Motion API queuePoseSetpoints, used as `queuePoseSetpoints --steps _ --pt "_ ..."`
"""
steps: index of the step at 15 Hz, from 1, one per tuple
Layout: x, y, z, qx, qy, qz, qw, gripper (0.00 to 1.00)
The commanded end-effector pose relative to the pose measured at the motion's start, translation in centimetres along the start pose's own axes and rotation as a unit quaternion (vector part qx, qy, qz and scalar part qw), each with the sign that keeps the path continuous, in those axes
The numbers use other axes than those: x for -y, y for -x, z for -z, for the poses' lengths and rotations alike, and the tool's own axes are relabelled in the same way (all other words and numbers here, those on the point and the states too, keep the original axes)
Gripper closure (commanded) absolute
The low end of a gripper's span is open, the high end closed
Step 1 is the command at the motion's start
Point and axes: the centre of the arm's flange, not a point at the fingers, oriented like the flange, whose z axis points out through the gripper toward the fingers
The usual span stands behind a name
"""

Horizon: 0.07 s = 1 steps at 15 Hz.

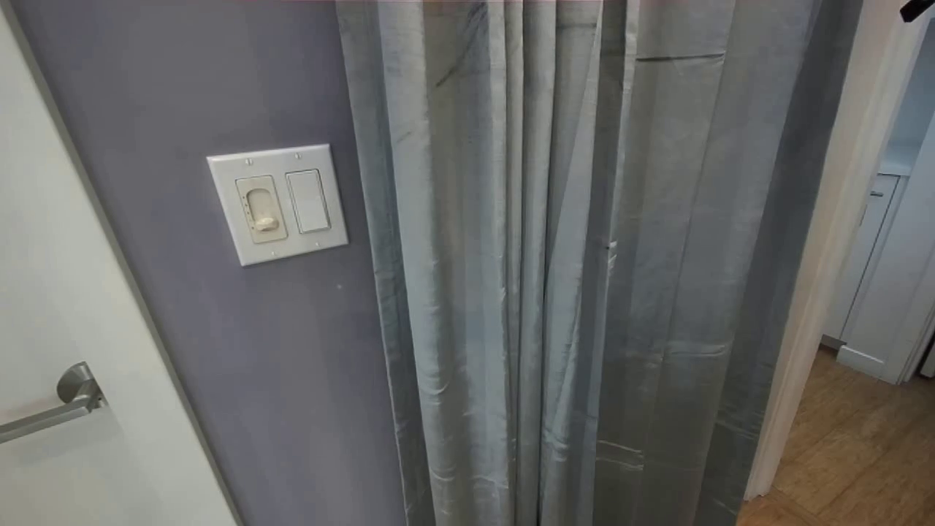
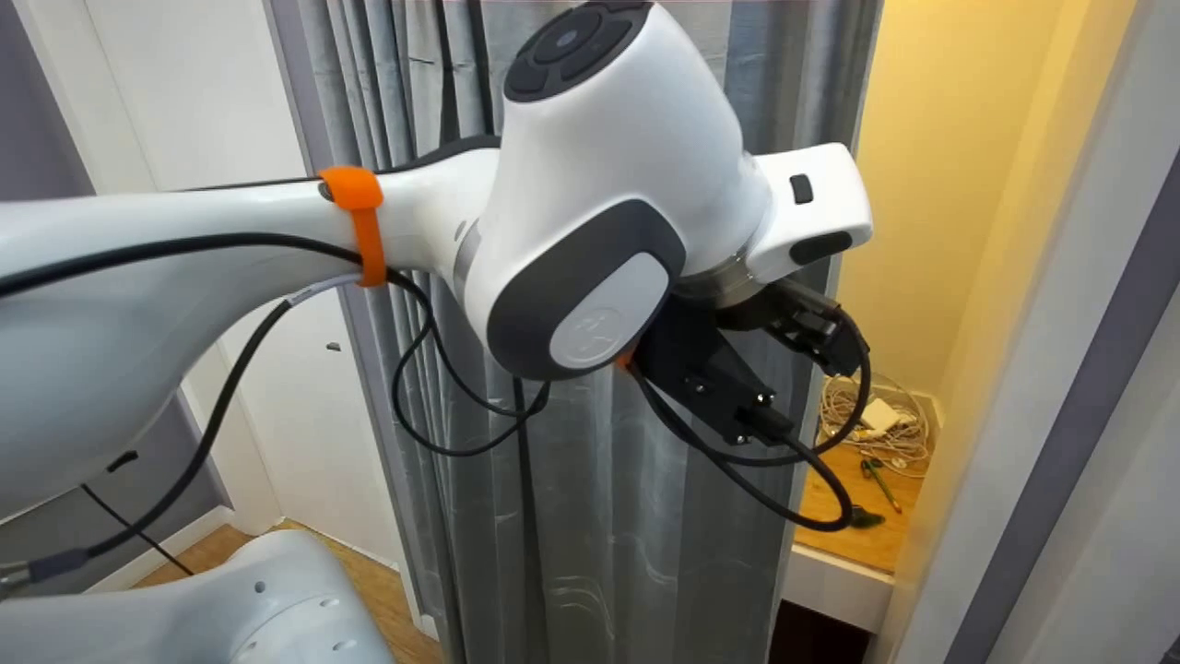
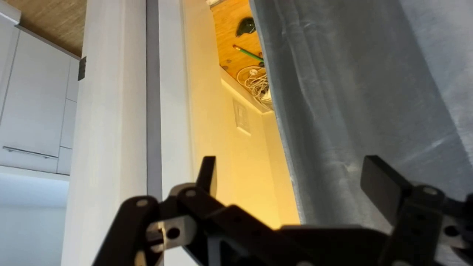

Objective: Move the curtain to the right

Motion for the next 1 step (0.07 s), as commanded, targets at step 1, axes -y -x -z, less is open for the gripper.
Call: queuePoseSetpoints --steps 1 --pt "0.00 0.00 0.00 0.000 0.000 0.000 1.0000 0.00"
